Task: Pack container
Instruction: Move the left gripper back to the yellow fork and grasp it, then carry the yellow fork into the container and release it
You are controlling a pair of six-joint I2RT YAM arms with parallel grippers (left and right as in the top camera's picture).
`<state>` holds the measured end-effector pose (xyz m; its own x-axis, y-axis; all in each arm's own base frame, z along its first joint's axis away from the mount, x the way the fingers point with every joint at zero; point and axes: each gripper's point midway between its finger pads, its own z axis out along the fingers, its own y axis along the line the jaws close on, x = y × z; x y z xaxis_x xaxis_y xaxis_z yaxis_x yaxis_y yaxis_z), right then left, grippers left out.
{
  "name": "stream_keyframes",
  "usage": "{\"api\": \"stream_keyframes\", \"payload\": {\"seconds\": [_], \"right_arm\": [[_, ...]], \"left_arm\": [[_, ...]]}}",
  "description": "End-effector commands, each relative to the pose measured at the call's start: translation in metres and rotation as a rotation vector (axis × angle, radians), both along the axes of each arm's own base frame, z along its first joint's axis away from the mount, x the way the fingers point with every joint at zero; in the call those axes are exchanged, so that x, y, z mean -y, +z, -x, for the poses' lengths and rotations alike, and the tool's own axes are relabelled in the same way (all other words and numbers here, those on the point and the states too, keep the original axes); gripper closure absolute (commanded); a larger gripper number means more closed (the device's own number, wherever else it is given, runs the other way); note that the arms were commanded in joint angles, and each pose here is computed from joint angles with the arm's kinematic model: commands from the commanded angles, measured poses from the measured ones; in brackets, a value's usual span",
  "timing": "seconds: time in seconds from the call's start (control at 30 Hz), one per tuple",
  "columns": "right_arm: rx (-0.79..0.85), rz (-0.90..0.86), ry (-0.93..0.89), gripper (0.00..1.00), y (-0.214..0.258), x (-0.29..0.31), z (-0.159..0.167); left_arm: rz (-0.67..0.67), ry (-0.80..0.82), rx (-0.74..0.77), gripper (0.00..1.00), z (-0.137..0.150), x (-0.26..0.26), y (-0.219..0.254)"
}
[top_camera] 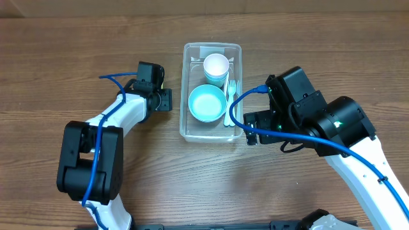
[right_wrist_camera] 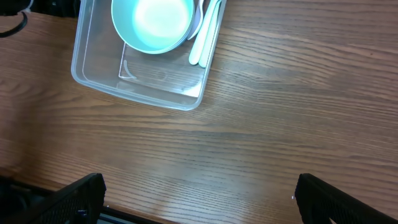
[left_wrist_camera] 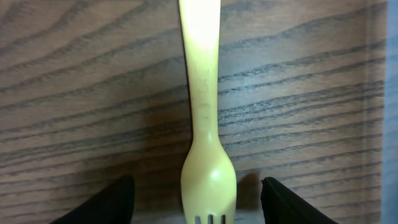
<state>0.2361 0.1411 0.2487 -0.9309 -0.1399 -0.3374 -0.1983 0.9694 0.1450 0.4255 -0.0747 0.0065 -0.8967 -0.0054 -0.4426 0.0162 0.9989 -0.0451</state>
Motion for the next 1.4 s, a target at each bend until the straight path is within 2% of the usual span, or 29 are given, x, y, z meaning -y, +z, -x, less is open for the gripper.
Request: {"api": "stream_keyframes", "payload": {"seconds": [0.0,0.17,0.3,0.63,0.8,0.93,1.03,1.2,1.27,1.37], "right_arm": [[0.014,-0.004,0.004,0.00,0.003,0.000,0.000],[0.014,-0.004,0.004,0.00,0.003,0.000,0.000],[0.014,-0.004,0.004,0.00,0.003,0.000,0.000],[0.014,-0.004,0.004,0.00,0.003,0.000,0.000],[0.014,-0.005,0.004,0.00,0.003,0.000,0.000],[0.014,-0.004,0.004,0.00,0.003,0.000,0.000],[0.014,-0.005,0.004,0.00,0.003,0.000,0.000],[0.014,-0.004,0.004,0.00,0.003,0.000,0.000],[0.014,-0.004,0.004,0.00,0.003,0.000,0.000],[0.014,-0.004,0.004,0.00,0.003,0.000,0.000]], "left_arm": [[0.031,-0.052,-0.023,0.38,0.002,0.011,-0.014],[0.030,-0.064,-0.016,0.48,-0.002,0.012,-0.021],[0.050,-0.075,-0.044,0.66,0.003,0.015,-0.027],[0.045,-0.071,-0.081,0.93,0.005,0.015,-0.020],[0.046,-0.071,-0.072,0.96,-0.013,0.018,0.008],[0.048,-0.067,0.018,0.96,-0.040,0.022,0.063],[-0.025,-0.003,0.113,0.96,-0.055,0.016,0.116],[-0.021,-0.068,0.261,0.96,-0.044,0.064,0.183],[-0.043,-0.097,0.291,0.96,-0.037,0.083,0.192],[0.008,-0.160,0.291,0.96,-0.017,0.133,0.193]]}}
